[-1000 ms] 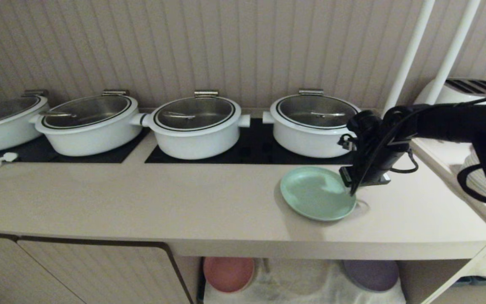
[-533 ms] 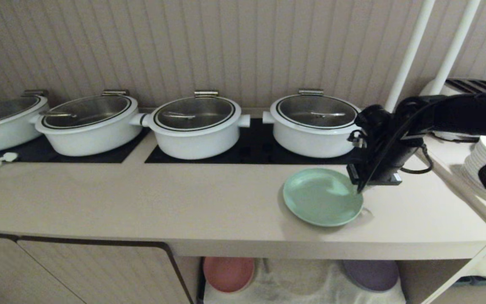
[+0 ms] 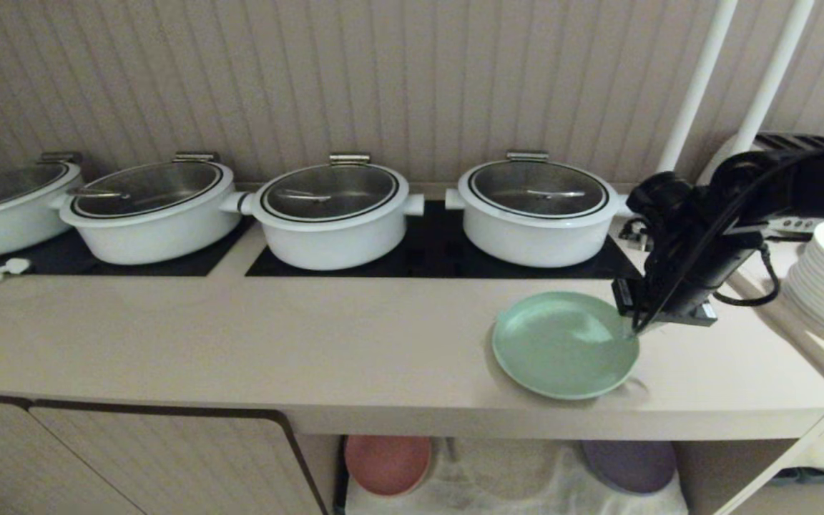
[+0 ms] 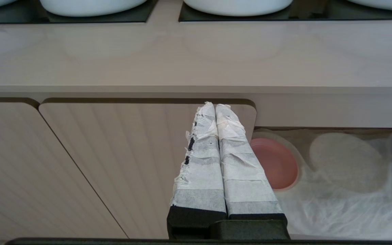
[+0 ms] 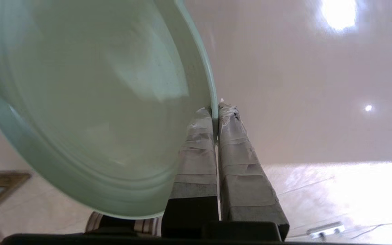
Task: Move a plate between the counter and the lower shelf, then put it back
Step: Pick up the plate
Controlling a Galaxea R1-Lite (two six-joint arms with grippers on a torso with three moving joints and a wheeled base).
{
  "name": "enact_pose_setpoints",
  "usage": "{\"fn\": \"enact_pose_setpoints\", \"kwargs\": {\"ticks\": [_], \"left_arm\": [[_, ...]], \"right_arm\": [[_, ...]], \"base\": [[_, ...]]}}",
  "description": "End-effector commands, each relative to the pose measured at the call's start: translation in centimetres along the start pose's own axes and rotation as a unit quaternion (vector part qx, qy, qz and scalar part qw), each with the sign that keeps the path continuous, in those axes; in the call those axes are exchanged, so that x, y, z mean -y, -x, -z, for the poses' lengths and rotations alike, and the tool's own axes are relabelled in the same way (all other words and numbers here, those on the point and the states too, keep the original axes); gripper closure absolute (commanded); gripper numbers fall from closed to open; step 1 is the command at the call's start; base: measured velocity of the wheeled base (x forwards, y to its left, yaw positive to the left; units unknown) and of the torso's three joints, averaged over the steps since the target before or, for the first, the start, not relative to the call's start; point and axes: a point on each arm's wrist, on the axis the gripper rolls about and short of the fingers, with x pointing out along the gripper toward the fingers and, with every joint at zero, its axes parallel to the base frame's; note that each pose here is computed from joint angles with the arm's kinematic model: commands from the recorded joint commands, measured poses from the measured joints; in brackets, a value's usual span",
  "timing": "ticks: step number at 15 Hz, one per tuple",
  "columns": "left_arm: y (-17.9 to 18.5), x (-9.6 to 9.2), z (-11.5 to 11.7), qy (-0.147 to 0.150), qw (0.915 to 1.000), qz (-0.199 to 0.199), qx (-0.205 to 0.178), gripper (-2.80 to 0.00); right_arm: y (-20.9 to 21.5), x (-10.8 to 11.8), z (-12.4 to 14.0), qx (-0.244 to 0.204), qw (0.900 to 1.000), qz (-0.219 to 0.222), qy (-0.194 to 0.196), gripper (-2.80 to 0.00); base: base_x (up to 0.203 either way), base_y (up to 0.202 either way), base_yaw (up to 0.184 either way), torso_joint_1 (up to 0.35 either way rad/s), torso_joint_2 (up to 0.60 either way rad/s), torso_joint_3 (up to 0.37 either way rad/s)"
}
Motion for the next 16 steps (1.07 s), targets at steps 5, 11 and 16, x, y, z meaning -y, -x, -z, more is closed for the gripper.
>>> {"fn": "enact_pose_setpoints", "kwargs": {"ticks": [5, 11, 16], "left_arm": [[0.0, 0.0, 0.0, 0.0, 1.0, 0.0, 0.0, 0.0], [0.0, 0.0, 0.0, 0.0, 1.0, 0.0, 0.0, 0.0], [0.0, 0.0, 0.0, 0.0, 1.0, 0.0, 0.0, 0.0]], "right_arm": [[2.9, 1.1, 1.5, 0.01, 0.999, -0.017, -0.037, 0.0], [5.4, 2.9, 3.2, 0.02, 0.997, -0.032, -0.06, 0.0], [8.7, 3.8, 5.7, 0.047, 0.996, -0.041, -0.066, 0.0]], "base": [[0.0, 0.0, 0.0, 0.0, 0.0, 0.0], [0.0, 0.0, 0.0, 0.0, 0.0, 0.0], [0.0, 0.0, 0.0, 0.0, 0.0, 0.0]]}}
